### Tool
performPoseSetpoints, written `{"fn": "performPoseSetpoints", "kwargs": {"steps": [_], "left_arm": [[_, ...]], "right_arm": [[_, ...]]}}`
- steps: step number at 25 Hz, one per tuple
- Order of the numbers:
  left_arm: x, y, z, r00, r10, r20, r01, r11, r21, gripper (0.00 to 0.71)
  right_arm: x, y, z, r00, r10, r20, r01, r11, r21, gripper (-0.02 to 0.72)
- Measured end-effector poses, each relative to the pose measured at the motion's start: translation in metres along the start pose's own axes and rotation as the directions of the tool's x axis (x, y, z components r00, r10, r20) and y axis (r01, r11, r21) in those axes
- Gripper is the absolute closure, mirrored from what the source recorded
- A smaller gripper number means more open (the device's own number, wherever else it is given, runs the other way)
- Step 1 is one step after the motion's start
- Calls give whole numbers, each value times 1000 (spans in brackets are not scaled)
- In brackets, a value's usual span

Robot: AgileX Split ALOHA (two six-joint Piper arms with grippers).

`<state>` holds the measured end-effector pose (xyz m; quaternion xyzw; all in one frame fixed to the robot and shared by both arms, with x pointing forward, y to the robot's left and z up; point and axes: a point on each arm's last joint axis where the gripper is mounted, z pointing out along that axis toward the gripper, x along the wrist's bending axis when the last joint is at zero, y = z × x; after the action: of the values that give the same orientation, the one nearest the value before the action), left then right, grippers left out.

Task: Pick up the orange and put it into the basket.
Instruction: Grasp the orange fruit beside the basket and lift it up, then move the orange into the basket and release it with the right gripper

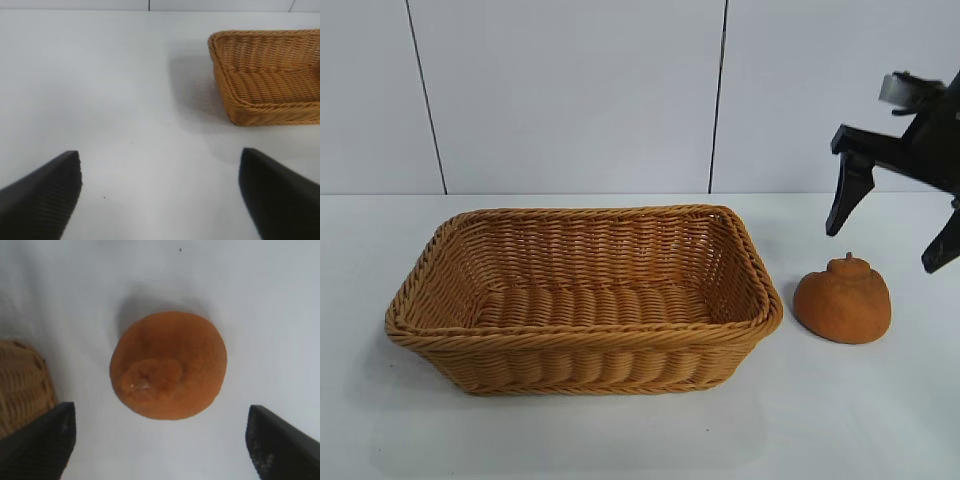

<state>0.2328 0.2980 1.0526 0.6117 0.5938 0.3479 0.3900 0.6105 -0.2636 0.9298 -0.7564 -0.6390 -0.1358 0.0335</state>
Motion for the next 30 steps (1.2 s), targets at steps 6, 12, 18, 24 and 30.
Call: {"fn": "performPoseSetpoints", "kwargs": {"steps": [6, 12, 18, 24, 30], "left_arm": [[0, 0, 0, 1000, 0, 0, 0, 1000, 0, 98], [0, 0, 0, 1000, 0, 0, 0, 1000, 0, 98], [0, 0, 0, 1000, 0, 0, 0, 1000, 0, 98], [0, 0, 0, 1000, 0, 0, 0, 1000, 0, 98], [0, 0, 0, 1000, 0, -1, 0, 1000, 0, 98]], "right_arm": [[-5, -1, 35, 1000, 10, -16, -9, 998, 66, 161], [-5, 1, 34, 1000, 6, -18, -5, 999, 50, 637], [4, 3, -1, 999, -36, -39, 35, 999, -38, 682], [24, 6, -82, 991, -107, -80, 87, 972, -218, 682], [43, 0, -126, 980, -164, -113, 125, 948, -293, 682]]}}
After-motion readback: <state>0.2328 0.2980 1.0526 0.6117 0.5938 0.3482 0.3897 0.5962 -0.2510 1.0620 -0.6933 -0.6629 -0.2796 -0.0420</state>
